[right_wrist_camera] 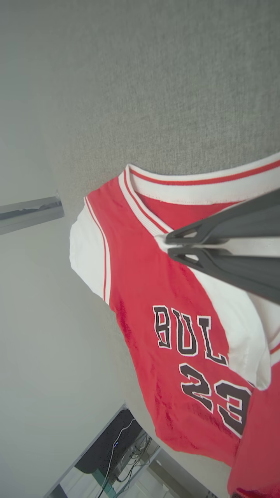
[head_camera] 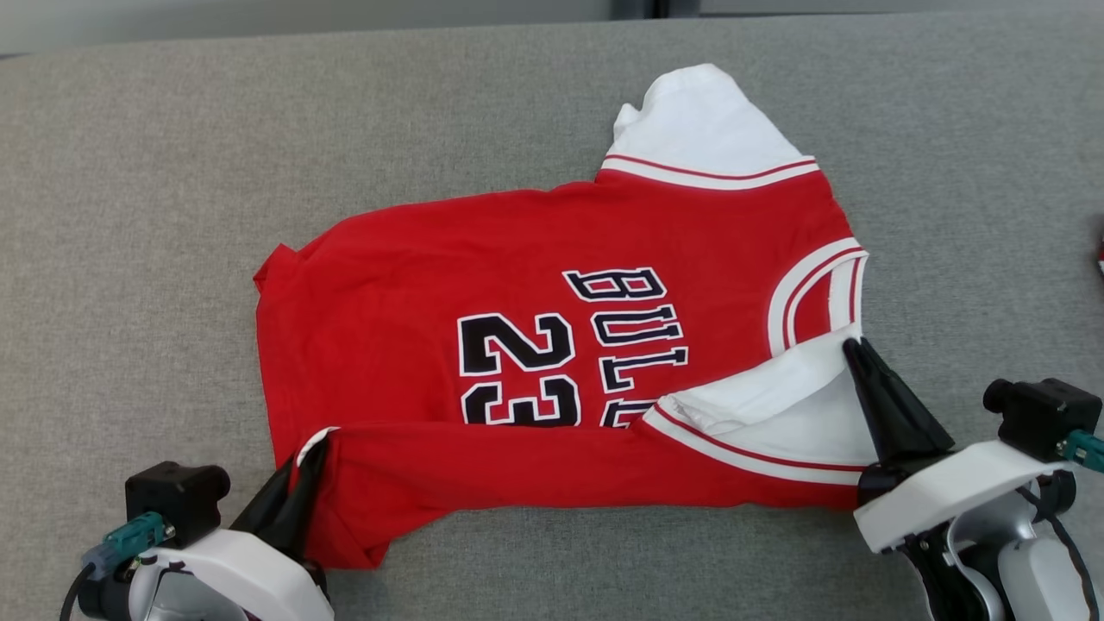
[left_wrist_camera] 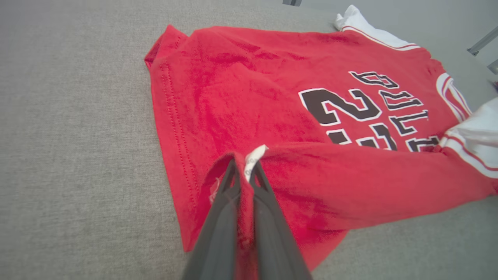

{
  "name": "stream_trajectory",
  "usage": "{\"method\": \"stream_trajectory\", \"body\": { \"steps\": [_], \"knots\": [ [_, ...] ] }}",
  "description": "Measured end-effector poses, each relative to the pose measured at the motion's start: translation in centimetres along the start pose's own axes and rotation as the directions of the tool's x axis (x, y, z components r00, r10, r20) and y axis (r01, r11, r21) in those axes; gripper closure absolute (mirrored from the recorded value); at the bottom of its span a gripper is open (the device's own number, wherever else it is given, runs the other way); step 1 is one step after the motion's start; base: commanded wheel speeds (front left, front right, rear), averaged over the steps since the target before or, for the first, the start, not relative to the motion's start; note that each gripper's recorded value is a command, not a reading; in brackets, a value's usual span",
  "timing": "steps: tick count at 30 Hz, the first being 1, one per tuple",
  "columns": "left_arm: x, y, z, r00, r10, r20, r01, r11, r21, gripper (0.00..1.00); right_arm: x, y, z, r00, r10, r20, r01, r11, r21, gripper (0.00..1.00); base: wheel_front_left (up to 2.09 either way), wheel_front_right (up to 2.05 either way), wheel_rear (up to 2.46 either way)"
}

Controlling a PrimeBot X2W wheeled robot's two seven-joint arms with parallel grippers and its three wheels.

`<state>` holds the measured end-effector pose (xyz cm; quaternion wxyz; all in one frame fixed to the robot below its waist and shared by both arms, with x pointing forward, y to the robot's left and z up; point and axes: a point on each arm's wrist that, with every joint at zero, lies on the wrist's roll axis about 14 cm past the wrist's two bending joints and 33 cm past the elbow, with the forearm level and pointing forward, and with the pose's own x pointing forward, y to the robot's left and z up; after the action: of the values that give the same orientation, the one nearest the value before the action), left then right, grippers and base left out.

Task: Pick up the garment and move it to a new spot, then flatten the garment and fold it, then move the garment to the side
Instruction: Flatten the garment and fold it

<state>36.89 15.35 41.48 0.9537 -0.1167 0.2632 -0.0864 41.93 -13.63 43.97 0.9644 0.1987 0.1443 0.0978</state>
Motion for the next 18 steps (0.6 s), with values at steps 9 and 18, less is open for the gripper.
{"method": "stream_trajectory", "body": {
  "steps": [9, 18],
  "knots": [
    [1.1, 1.0, -2.0, 0.999, 0.022, -0.037, -0.023, 0.999, -0.036, 0.0, 2.7, -0.2, -1.5, 1.0, 0.02, 0.006, -0.02, 1.0, -0.019, 0.64, 0.0, 0.0, 0.0],
    [0.1, 1.0, 3.3, 0.961, 0.068, 0.267, -0.035, 0.992, -0.124, 0.0, 1.3, -0.5, 2.3, 0.983, 0.015, 0.184, -0.001, 0.997, -0.072, 0.0, 0.0, 0.0, 0.0]
  ]
}}
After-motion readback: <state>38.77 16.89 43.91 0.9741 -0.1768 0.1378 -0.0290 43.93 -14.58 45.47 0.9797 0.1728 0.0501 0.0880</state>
